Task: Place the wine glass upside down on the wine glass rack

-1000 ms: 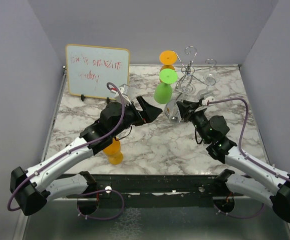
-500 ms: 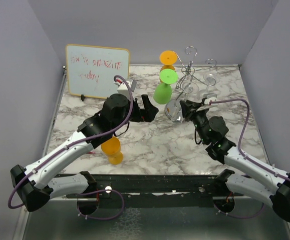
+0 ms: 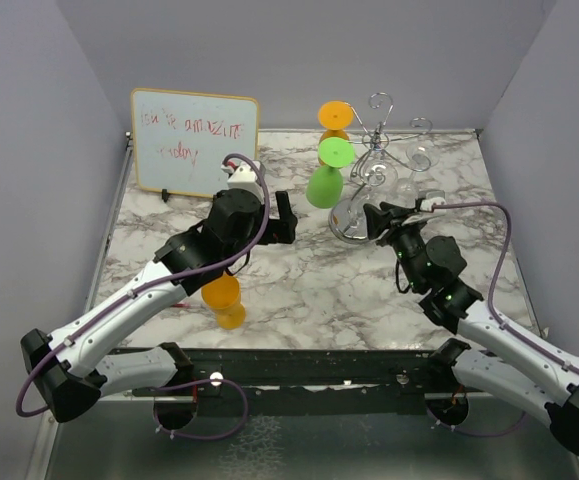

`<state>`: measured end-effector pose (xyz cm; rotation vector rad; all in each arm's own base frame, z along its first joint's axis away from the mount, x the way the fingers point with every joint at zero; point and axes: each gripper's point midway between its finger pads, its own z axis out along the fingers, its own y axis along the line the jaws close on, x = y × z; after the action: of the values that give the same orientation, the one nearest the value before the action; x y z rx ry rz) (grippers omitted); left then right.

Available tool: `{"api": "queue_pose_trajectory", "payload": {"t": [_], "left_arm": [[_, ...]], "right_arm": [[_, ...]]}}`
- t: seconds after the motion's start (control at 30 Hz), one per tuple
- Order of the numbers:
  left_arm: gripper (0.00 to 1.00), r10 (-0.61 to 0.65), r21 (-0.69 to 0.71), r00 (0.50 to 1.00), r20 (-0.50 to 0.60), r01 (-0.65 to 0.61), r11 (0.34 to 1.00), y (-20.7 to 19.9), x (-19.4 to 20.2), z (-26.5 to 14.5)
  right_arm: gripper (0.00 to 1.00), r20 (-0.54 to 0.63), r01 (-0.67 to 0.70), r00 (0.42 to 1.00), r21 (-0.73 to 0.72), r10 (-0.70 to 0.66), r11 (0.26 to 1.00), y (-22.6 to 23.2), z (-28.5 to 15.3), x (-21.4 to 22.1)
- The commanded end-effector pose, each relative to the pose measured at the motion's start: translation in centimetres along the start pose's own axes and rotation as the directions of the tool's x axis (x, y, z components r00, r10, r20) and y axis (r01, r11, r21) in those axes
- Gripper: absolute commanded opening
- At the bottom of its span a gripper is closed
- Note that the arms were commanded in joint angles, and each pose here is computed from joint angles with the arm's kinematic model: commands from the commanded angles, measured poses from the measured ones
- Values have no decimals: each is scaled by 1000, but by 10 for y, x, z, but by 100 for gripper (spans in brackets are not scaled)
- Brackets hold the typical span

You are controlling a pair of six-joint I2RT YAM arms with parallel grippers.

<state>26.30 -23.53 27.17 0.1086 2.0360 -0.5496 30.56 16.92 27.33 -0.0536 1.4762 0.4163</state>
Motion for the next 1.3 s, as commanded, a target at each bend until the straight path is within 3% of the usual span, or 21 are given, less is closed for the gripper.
{"api": "queue_pose_trajectory", "payload": {"t": [0.0,0.23,0.5,0.7,0.87,0.97,1.13,1.27], "left_arm": [[99,41,-141,996,83,-29,990,21,-26,2],[99,90,-299,995,44,-73,951,53,-20,4],[98,96,-452,995,29,-73,889,91,-26,-26],[81,92,-585,995,-47,-103,805,124,-3,-28],[61,21,-617,995,-102,-80,783,137,17,-17],[59,-4,-629,995,-103,-62,775,140,25,-15],[67,-13,-638,994,-109,-60,768,144,28,-18],[59,-42,-606,991,-130,-46,794,139,34,-22]], "right_arm": [[46,-26,-9,1000,-23,9,1000,1,-14,-5],[52,-2,-8,1000,-44,8,999,-2,-35,-21],[53,0,-19,1000,-81,19,997,2,-48,-37],[53,-14,-57,998,-78,56,995,5,-48,-42],[53,-49,-66,997,-59,64,996,4,-46,-36],[52,-64,-68,996,-40,65,997,0,-47,-32],[52,-68,-80,995,-37,78,996,0,-47,-30],[52,-73,-85,994,-36,83,996,0,-46,-28]]}}
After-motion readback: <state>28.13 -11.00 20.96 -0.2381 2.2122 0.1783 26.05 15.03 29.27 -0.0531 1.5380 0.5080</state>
